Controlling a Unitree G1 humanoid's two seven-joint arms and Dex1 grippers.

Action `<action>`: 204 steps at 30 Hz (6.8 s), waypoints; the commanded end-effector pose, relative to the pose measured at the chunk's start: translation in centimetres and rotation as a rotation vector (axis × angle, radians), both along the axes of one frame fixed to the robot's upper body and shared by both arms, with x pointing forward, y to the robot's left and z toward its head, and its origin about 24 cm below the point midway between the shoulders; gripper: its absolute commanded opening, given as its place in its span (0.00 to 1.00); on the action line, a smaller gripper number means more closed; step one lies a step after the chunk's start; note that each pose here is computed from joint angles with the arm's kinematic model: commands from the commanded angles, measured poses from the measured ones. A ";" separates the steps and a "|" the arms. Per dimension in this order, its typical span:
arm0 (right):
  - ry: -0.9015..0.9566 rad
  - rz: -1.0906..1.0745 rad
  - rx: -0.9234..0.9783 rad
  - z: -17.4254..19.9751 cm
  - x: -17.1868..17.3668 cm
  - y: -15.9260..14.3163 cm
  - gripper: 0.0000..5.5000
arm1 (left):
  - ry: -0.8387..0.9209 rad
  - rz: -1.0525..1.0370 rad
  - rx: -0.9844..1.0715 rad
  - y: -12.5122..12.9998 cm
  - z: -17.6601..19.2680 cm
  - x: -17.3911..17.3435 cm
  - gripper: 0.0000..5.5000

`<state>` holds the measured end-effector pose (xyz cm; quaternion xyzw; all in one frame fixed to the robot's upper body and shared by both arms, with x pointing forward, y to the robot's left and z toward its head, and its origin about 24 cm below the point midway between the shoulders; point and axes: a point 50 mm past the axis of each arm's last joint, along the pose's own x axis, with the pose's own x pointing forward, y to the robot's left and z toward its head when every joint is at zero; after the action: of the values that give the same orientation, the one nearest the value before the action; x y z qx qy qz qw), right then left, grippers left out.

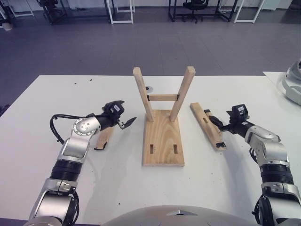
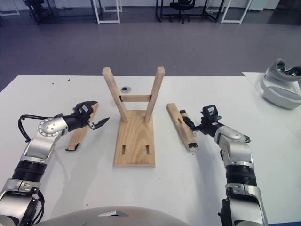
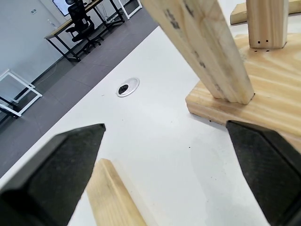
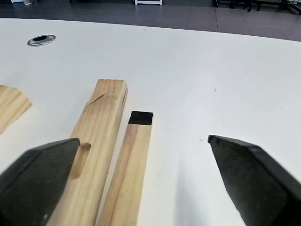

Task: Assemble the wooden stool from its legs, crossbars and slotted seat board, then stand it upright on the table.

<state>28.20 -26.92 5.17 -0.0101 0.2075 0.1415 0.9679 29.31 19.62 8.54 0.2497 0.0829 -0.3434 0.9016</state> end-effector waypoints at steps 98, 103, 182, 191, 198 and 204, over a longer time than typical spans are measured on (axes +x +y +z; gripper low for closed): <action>-0.809 0.042 -0.255 12.7 0.0 5.1 0.49 | -0.191 0.403 -1.035 8.6 8.6 -1.8 0.07; -0.578 -0.103 -0.283 5.9 0.1 2.0 0.49 | -0.100 0.580 -0.978 8.8 1.2 -1.1 0.07; -0.486 -0.038 -0.431 0.7 0.0 3.8 0.49 | 0.363 0.609 -0.146 7.8 -4.9 -5.0 0.59; -0.508 -0.061 -0.369 2.4 0.2 3.0 0.49 | 0.363 0.579 -0.088 9.0 -5.2 -5.2 0.37; -0.714 0.245 0.460 17.2 1.2 8.6 0.53 | -0.293 0.277 -0.555 7.7 8.0 -1.9 0.37; -0.629 0.515 0.852 23.3 0.4 15.9 0.57 | -0.467 -0.124 -0.522 -0.4 14.6 -1.8 0.37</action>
<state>28.95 -12.61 27.42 0.2657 -0.1821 0.4030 0.8567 27.44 21.12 22.26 0.0709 -0.2247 -0.3022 0.9237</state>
